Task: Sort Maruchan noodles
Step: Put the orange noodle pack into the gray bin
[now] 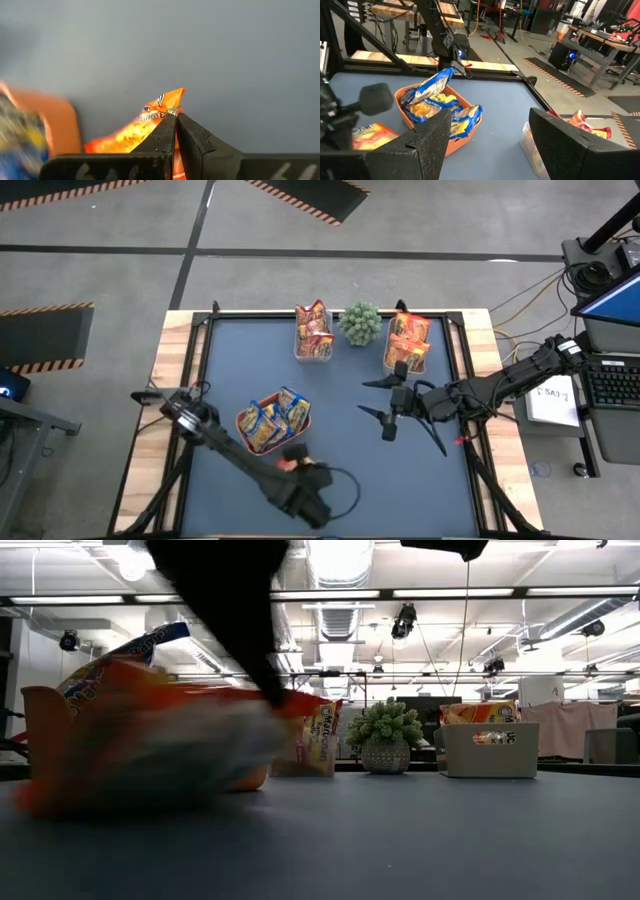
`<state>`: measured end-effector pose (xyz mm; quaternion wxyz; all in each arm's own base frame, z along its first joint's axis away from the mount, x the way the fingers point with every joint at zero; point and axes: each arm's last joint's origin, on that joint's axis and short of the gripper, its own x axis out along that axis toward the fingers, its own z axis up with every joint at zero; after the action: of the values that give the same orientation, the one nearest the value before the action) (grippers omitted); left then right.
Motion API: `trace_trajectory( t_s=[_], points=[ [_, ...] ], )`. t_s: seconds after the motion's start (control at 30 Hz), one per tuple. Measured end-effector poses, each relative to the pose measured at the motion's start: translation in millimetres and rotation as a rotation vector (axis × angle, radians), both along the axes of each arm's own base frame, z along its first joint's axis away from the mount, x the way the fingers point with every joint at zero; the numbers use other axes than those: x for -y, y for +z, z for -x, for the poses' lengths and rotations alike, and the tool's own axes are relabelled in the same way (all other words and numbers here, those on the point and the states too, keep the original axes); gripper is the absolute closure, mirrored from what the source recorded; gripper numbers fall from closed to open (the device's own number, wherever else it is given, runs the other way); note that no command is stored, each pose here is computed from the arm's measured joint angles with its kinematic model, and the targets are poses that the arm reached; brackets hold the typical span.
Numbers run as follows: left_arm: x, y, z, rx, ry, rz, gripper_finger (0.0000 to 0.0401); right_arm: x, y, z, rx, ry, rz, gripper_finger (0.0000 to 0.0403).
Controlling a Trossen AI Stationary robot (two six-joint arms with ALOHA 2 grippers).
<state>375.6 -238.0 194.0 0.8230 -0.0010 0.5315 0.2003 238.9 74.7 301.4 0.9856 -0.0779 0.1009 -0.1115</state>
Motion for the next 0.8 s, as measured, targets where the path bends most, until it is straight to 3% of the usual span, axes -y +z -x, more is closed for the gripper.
trace_trajectory(
  t_s=[0.13, 0.3, 0.53, 0.8],
  points=[
    [-30, 2, -24, 0.027, -0.077, -0.108, 0.0401, 2, -2, 5, -0.047, -0.002, 0.009, 0.0147],
    [-69, 8, -51, 0.083, -0.083, -0.224, 0.0401, 11, 9, 29, -0.05, -0.024, -0.072, 0.0147],
    [-124, 17, -87, 0.242, 0.047, -0.191, 0.0401, 19, 5, 66, -0.074, -0.019, -0.156, 0.0147],
    [-169, 20, -103, 0.311, 0.135, -0.129, 0.0401, 25, -2, 80, -0.043, -0.028, -0.21, 0.0147]
  ],
)
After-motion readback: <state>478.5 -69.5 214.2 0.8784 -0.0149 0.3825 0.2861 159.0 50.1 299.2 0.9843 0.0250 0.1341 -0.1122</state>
